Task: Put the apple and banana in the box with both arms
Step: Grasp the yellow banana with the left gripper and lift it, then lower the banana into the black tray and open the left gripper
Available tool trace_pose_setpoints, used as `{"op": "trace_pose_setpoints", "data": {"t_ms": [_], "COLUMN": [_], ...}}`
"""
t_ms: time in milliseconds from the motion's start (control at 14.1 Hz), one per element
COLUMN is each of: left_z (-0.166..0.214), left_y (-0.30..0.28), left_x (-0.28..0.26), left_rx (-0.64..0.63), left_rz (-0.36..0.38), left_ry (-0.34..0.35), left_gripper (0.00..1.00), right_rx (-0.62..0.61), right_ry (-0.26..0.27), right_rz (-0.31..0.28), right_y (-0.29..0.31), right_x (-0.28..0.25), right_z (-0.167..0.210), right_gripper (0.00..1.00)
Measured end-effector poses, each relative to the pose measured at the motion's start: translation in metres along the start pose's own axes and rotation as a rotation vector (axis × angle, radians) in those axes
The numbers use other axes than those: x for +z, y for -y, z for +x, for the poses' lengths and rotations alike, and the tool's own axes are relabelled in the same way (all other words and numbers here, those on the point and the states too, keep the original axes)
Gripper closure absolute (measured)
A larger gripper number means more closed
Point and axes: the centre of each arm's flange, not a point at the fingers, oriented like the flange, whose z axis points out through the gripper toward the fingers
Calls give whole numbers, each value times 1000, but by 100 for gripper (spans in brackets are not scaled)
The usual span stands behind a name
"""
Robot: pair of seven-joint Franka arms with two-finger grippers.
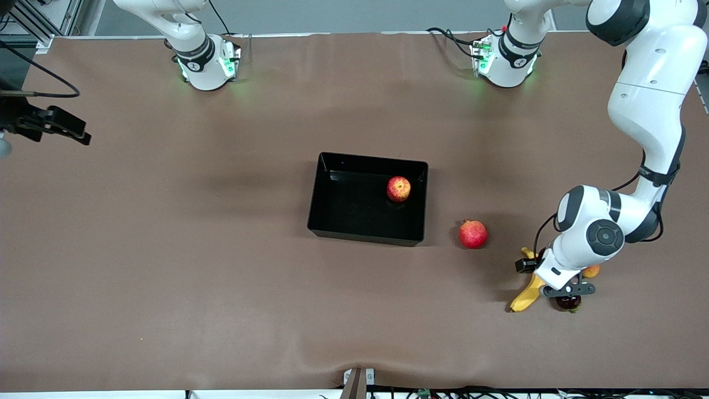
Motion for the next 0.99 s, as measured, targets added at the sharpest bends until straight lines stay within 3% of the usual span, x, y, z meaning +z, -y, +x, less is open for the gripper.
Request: {"op": "trace_pose_setpoints", "data": {"t_ms": [212,566,708,991], "left_z": [5,7,-5,-59], "left_y": [3,-32,-82,-213], "left_x": [-9,-81,-136,-202], "left_rx": [3,52,52,-109], "left_rz": [1,4,-25,-95], "left_ry": [-17,-45,-39,-25], "left_gripper": [59,59,59,59], "right_rx": [-3,-2,0,7], "right_ry": [7,10,7,-30], "right_rz": [-1,-2,-3,-2], "right_y": [1,0,0,-4], "right_x": [1,1,0,-9], "right_z": [0,-1,-1,1], "right_gripper": [0,0,0,0]}}
